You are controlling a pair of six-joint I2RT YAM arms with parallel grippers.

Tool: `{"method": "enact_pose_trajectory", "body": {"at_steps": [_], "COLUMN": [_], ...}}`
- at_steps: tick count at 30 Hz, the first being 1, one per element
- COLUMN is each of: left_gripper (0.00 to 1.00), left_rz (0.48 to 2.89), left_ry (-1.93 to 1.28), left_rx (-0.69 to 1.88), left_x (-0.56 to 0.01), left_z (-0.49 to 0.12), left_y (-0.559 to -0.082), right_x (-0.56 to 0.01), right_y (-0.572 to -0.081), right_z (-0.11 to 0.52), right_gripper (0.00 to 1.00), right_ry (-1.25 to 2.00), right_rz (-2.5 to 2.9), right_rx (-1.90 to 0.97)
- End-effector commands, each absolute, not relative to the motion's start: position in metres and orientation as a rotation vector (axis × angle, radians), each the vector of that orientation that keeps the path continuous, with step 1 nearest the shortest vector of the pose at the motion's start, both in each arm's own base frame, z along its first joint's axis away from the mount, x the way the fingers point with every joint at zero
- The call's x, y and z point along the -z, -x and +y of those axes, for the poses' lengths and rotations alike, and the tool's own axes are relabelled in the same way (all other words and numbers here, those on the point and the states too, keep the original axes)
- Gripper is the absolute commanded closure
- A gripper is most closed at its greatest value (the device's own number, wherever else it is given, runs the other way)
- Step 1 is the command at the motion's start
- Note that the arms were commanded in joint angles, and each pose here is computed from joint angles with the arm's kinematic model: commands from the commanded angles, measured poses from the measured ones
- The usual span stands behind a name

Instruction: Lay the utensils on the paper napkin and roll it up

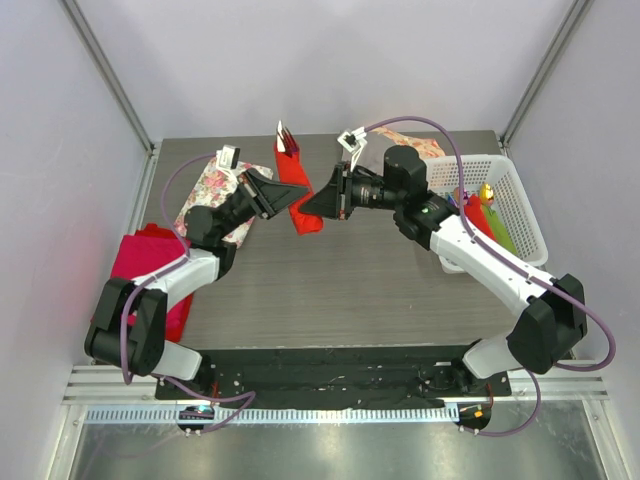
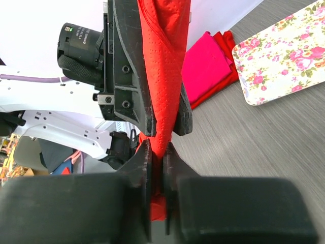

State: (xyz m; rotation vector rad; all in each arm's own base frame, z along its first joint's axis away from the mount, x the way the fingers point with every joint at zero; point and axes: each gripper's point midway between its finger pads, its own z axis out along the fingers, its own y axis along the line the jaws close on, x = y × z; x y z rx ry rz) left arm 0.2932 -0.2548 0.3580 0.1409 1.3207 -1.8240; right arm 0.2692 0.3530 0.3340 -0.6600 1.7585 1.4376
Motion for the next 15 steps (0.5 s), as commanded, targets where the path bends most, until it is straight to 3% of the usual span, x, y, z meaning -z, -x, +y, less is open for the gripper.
{"method": "enact_pose_trajectory", "body": {"at_steps": [1,3,6,12,15], "left_gripper": [1.0,1.0,1.0,1.0,1.0], "left_rz": [1.148,1.134,1.111,1.089,1.076], "left_ry": [-0.189,-0.185,-0.184,-0.186,-0.178], "left_rx": [1.791,1.784,1.779,1.779,1.772], "left_x": [-0.39,-0.393,-0.4,-0.405,-0.407], "left_z": [-0.247,-0.246,-0.245,-0.244,-0.242], "left_y": [-0.288,-0.289,-0.291,-0.291,-0.292], "right_x": [-0.364,-0.356,-0.35,-0.335,-0.329], "right_y": [-0.263,-0.262,-0.259,-0.256,-0.255], "right_z": [0.352,0.351,0.349,0.349,0.349], "right_gripper": [0.77,0.6,0.5,0.48,0.52], "right_ry": [0.71,0.709,0.71,0.711,0.717], "right_rz": [1.63,1.652,1.674,1.709,1.721], "right_rx": [-1.438,-1.435,-1.44,-1.452,-1.456]}}
